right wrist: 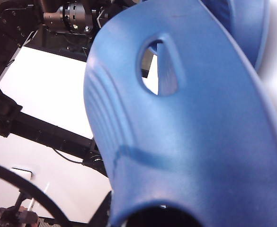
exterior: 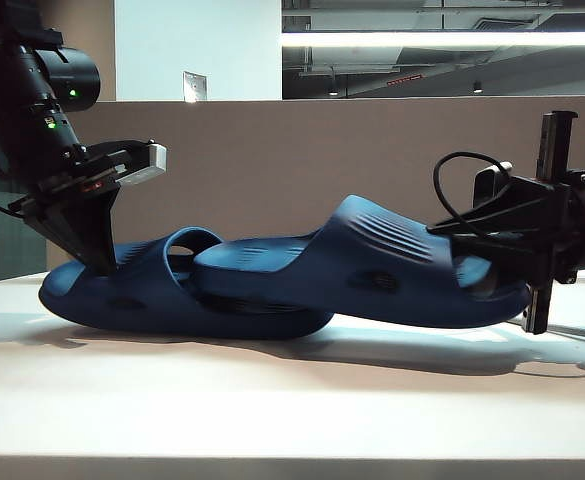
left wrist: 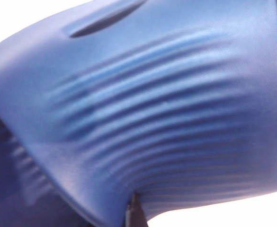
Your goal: Interlock the pair of blue slippers on the table with their fronts facing up.
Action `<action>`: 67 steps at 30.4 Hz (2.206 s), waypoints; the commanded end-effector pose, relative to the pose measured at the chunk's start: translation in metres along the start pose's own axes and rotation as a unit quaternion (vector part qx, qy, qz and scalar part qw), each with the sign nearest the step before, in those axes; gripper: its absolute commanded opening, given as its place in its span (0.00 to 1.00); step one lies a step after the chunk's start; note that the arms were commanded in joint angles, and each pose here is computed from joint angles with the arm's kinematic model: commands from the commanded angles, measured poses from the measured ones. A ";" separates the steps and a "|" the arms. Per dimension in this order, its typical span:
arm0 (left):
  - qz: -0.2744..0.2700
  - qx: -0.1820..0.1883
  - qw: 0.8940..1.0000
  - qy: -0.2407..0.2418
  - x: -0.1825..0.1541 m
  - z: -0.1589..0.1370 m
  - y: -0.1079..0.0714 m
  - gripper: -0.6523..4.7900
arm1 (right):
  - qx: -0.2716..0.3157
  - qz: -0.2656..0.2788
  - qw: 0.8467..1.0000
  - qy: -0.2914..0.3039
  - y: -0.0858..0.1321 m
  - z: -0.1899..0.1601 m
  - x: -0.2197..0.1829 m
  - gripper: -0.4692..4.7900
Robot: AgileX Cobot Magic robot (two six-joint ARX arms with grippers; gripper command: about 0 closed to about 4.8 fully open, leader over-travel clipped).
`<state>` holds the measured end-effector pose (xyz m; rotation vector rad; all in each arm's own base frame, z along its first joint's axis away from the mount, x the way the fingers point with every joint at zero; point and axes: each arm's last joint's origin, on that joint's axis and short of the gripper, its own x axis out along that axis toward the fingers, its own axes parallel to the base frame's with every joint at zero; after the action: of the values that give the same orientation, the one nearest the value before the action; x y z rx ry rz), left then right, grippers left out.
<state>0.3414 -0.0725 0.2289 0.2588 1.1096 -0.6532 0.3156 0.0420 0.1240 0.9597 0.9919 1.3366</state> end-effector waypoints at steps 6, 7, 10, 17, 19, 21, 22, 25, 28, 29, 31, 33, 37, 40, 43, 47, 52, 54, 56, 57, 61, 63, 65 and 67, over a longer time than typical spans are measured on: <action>0.018 0.020 0.998 -0.050 -0.033 0.029 0.001 0.11 | -0.045 -0.003 0.999 -0.005 0.005 0.005 0.000 0.08; 0.017 0.020 0.998 -0.050 -0.034 0.030 0.001 0.11 | -0.045 -0.003 0.999 -0.005 0.004 0.005 0.000 0.08; 0.008 0.017 0.999 -0.034 -0.035 0.027 -0.001 0.11 | -0.052 -0.003 0.999 -0.005 0.005 0.006 0.000 0.08; -0.003 0.025 1.000 -0.010 -0.035 0.022 -0.002 0.11 | -0.082 -0.004 0.997 -0.014 0.011 0.011 -0.003 0.08; -0.003 0.022 1.000 -0.010 -0.035 0.022 -0.002 0.11 | -0.106 -0.001 0.994 -0.015 0.020 0.016 -0.003 0.08; -0.002 0.014 1.000 -0.012 -0.035 0.022 -0.002 0.11 | -0.134 -0.003 0.991 -0.022 0.031 0.019 -0.004 0.08; -0.002 0.014 1.000 -0.012 -0.035 0.022 -0.002 0.11 | -0.159 -0.004 0.987 -0.026 0.042 0.021 -0.004 0.08; -0.002 0.013 1.000 -0.013 -0.035 0.023 -0.002 0.11 | -0.208 -0.010 0.977 -0.044 0.070 0.024 -0.007 0.08; -0.002 0.005 1.000 -0.013 -0.035 0.023 -0.002 0.11 | -0.275 -0.018 0.958 -0.077 0.115 0.023 -0.016 0.08; -0.002 0.004 1.000 -0.013 -0.035 0.023 -0.002 0.11 | -0.290 -0.022 0.953 -0.087 0.124 0.022 -0.019 0.08; -0.002 0.004 1.000 -0.013 -0.035 0.023 -0.002 0.11 | -0.312 -0.032 0.943 -0.114 0.141 0.020 -0.028 0.08; -0.001 0.004 1.000 -0.015 -0.035 0.023 -0.002 0.11 | -0.328 -0.050 0.929 -0.164 0.161 0.017 -0.042 0.08; 0.002 0.005 1.000 -0.023 -0.035 0.025 -0.001 0.11 | -0.320 -0.084 0.913 -0.238 0.181 0.010 -0.068 0.08; -0.009 0.007 0.999 -0.033 -0.035 0.026 -0.002 0.11 | -0.314 -0.097 0.908 -0.259 0.181 0.011 -0.075 0.08; -0.013 0.007 0.999 -0.038 -0.035 0.027 -0.002 0.11 | -0.321 -0.104 0.907 -0.250 0.196 0.026 -0.077 0.08; -0.014 0.001 0.999 -0.044 -0.036 0.028 -0.002 0.11 | -0.354 -0.132 0.894 -0.243 0.225 0.048 -0.080 0.08; -0.014 0.001 0.999 -0.045 -0.036 0.028 -0.001 0.11 | -0.361 -0.259 0.851 -0.279 0.249 0.063 -0.086 0.08; -0.014 0.002 0.999 -0.045 -0.036 0.028 -0.001 0.11 | -0.332 -0.429 0.791 -0.284 0.255 0.063 -0.088 0.08; -0.013 0.002 0.999 -0.047 -0.036 0.029 -0.001 0.11 | -0.346 -0.473 0.773 -0.243 0.256 0.063 -0.076 0.08; -0.012 0.003 0.999 -0.049 -0.036 0.029 -0.001 0.11 | -0.352 -0.468 0.777 -0.230 0.255 0.063 -0.070 0.08; -0.012 0.006 0.999 -0.053 -0.035 0.030 -0.002 0.11 | -0.339 -0.471 0.785 -0.219 0.247 0.066 -0.067 0.08; -0.013 0.010 0.998 -0.053 -0.035 0.031 -0.005 0.11 | -0.330 -0.478 0.790 -0.198 0.241 0.065 -0.060 0.08; -0.012 0.011 0.998 -0.056 -0.035 0.032 -0.004 0.11 | -0.319 -0.482 0.796 -0.180 0.234 0.065 -0.056 0.08; -0.012 0.011 0.998 -0.055 -0.035 0.032 -0.005 0.11 | -0.307 -0.471 0.810 -0.166 0.226 0.067 -0.055 0.08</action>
<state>0.3517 -0.0792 0.2720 0.2158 1.0157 -0.7030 0.3083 -0.0108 0.3629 0.1004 0.5301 0.4774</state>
